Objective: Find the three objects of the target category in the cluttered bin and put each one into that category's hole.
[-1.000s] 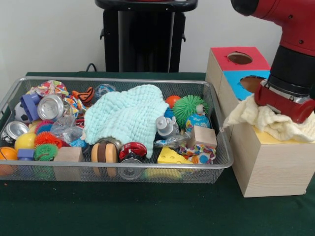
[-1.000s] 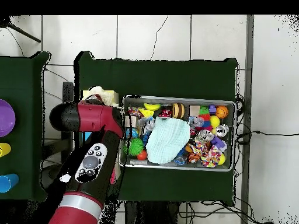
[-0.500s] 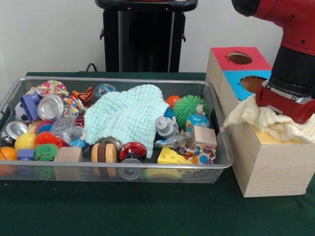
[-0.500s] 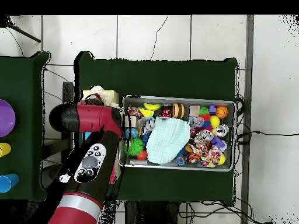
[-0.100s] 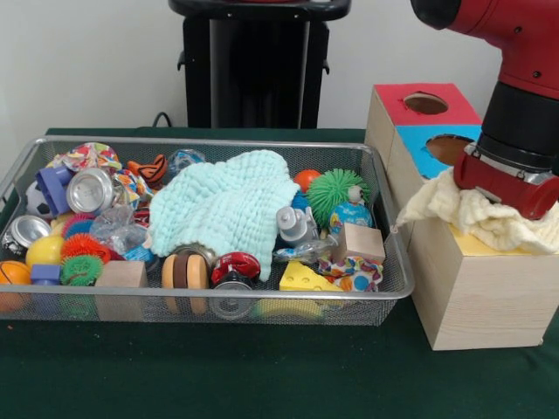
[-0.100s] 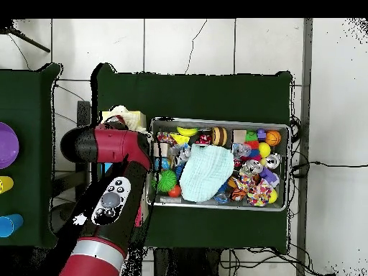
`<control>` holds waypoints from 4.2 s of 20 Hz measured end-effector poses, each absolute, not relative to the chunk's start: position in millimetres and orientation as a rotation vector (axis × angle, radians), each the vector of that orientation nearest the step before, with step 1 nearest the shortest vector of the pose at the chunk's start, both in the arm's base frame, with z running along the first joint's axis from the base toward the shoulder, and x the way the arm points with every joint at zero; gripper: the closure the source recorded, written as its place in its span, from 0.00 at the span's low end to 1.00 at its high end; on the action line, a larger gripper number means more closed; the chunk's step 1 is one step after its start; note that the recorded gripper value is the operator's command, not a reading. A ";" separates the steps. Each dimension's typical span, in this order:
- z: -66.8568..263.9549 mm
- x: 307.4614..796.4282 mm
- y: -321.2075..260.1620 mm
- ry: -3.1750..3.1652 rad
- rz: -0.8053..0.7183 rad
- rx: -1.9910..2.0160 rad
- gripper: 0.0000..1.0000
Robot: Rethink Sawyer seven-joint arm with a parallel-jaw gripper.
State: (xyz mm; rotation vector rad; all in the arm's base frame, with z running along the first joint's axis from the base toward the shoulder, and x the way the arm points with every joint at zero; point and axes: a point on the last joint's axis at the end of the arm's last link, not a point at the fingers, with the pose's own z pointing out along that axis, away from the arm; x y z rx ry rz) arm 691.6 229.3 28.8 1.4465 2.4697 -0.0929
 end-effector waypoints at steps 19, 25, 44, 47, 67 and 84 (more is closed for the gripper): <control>27.8 690.6 230.5 2.473 -0.091 1.449 0.00; 28.3 690.1 230.1 2.473 -0.089 1.451 0.00; 59.7 679.9 237.2 2.449 -0.048 1.505 0.00; 76.8 677.6 241.9 2.457 -0.044 1.512 0.00; 160.7 674.6 235.3 2.454 -0.060 1.565 0.00; 200.9 675.6 234.0 2.550 -0.168 1.653 0.00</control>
